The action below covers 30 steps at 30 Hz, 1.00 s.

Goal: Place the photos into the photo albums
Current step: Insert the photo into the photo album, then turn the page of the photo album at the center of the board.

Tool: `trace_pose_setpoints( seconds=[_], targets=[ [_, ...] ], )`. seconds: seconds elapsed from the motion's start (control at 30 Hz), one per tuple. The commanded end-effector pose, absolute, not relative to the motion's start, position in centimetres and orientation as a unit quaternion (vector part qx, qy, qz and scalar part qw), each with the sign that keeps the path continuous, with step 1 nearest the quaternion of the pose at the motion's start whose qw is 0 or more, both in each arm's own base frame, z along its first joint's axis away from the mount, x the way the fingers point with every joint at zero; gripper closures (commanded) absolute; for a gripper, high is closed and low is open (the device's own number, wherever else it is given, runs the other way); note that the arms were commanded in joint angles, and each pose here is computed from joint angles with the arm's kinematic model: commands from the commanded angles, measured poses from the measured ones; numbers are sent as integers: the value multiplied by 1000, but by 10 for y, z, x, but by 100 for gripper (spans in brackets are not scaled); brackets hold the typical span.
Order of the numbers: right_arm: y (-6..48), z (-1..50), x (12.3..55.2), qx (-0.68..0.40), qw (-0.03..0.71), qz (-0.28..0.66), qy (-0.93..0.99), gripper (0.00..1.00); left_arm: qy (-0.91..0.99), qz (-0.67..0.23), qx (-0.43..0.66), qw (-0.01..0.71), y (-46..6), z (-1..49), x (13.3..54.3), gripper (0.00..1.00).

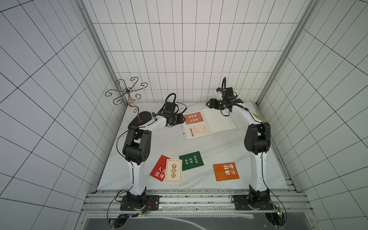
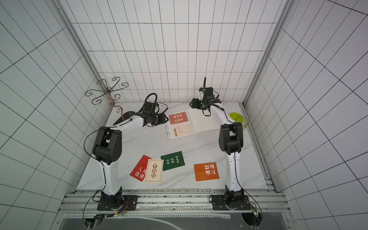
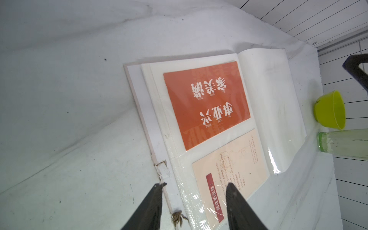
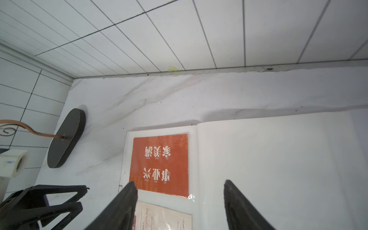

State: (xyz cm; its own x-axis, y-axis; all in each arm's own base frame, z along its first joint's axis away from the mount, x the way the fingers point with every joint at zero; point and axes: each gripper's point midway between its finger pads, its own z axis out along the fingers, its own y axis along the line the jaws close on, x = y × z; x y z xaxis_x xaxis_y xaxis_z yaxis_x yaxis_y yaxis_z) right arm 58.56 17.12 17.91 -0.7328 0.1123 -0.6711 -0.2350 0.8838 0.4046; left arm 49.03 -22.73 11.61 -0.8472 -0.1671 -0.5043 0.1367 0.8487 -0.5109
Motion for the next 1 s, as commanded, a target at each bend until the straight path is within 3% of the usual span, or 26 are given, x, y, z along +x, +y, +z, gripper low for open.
trace_pose_setpoints(
  seconds=[0.0,0.4,0.97],
  targets=[
    [126,149,565,10,342,150,928,26,901,-296,41,314,-254,149,481,47],
    [66,98,501,54,295,30,953,22,877,-328,157,315,-329,172,428,46],
    [59,39,480,55,235,5,970,22,885,-328,162,290,-338,160,420,45]
  ],
)
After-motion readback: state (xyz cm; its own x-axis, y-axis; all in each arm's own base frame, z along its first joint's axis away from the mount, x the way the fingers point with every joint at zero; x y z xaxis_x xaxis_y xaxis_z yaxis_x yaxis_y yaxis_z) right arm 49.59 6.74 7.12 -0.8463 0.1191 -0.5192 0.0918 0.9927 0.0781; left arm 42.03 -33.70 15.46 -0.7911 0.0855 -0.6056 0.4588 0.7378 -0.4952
